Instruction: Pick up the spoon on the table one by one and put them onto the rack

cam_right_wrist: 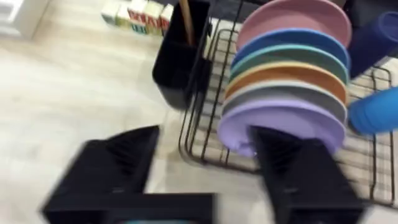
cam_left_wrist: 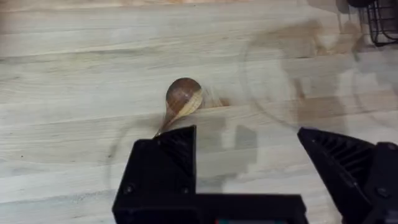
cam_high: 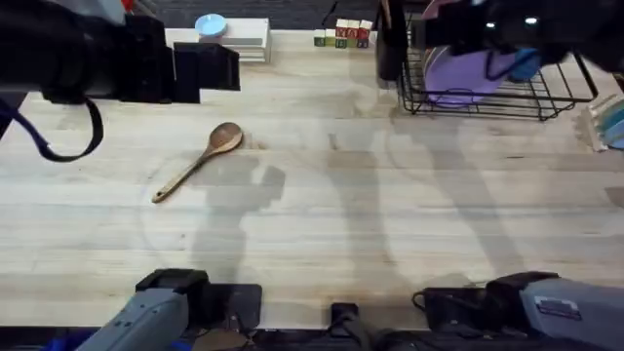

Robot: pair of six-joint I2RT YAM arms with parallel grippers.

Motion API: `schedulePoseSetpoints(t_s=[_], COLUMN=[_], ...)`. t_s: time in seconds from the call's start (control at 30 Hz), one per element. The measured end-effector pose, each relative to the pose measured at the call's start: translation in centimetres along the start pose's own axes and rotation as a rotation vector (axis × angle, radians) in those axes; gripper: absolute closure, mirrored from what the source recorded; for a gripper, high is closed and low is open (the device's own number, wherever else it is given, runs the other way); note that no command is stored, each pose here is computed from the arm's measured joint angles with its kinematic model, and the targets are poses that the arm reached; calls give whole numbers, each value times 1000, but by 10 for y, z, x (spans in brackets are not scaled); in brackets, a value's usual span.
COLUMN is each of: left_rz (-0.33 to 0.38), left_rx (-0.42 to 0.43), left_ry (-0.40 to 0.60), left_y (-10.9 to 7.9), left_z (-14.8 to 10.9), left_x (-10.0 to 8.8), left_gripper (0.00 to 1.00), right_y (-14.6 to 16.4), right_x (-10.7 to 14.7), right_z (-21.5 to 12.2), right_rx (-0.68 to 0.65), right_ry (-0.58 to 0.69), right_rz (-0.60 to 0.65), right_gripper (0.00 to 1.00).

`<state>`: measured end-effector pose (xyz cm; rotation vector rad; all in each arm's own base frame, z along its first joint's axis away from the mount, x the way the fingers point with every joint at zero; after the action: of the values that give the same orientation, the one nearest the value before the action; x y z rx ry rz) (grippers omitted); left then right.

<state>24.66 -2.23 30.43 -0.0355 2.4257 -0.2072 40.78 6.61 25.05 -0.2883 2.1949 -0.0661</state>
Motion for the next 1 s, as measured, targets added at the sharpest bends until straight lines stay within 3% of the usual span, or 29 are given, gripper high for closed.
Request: schedulePoseSetpoints(t_s=[0.03,0.1,0.6,0.9,1.0], left_rz=[0,0,0,-1,74], left_rx=[0,0,0,-30,-49], left_ry=[0,0,0,5,8], left_y=[0,0,0,5,8], left_z=[0,0,0,0,0], left_x=[0,0,0,1,2], left_gripper=[7,7,7,8,8], right_y=[-1,-2,-10,-12,-11], right_x=[2,6,36,34,35], right_z=[-11,-29,-136,-154,-150], right_rx=[-2,-3,-5,0,-2], right_ry=[9,22,39,-4,11], right_rz=[-3,-5,-8,-3,-5], right_gripper=[60,10,9,9,10])
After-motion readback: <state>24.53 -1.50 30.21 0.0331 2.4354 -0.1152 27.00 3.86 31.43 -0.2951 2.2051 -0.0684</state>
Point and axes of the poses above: each hand's point on the last joint's axis, 136 mm out from that joint toward the fingers, its own z axis out along the fingers, its own y axis along the line the jaws close on, x = y × z, the point moved 2 cm from there along -z, back along the fingers, and after that the axes turned 5 degrees about -z, right-handed, at the moved point
